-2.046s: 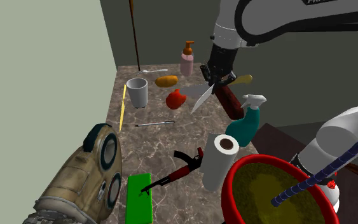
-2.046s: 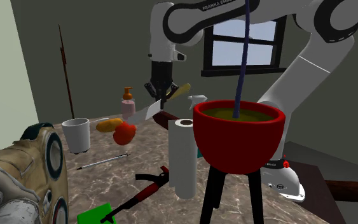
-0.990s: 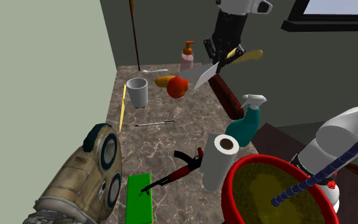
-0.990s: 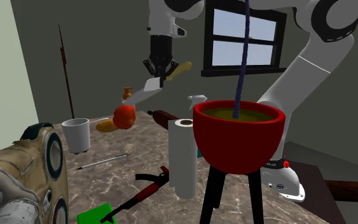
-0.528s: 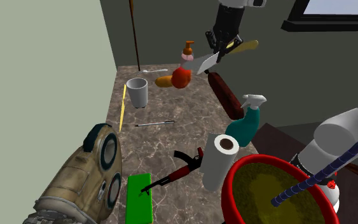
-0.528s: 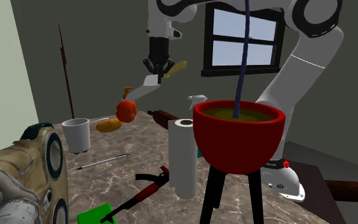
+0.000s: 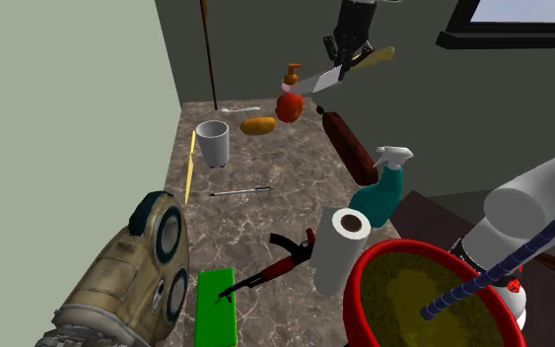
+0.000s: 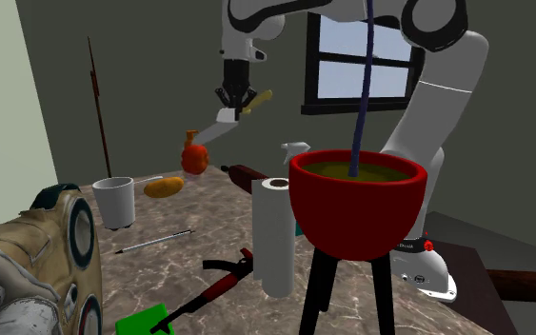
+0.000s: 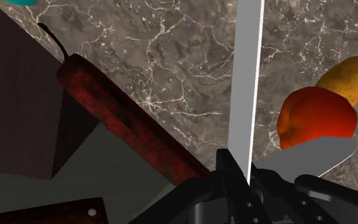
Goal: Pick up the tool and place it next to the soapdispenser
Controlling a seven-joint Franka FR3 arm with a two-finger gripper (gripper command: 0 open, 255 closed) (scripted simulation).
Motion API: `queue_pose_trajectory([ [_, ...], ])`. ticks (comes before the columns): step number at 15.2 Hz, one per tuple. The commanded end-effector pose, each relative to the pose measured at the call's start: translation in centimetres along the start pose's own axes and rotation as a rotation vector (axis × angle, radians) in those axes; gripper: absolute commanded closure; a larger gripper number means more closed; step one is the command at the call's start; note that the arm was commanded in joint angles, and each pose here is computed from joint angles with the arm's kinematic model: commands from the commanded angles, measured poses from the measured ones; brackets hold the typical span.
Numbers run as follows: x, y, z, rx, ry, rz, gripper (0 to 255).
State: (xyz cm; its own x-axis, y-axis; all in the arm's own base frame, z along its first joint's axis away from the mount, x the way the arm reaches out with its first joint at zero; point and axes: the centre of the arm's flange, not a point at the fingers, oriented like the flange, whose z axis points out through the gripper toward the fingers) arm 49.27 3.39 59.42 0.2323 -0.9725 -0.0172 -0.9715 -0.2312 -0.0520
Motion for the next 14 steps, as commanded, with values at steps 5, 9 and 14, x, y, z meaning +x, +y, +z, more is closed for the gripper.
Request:
queue_pose_trajectory([
  [5, 5.8, -2.5, 0.7, 0.0, 0.001, -0.001, 255],
  [9, 5.8, -2.4, 2.8, 0.0, 0.001, -0.001, 255],
  [14, 5.9, -2.3, 5.4, 0.0, 0.001, -0.001, 255],
])
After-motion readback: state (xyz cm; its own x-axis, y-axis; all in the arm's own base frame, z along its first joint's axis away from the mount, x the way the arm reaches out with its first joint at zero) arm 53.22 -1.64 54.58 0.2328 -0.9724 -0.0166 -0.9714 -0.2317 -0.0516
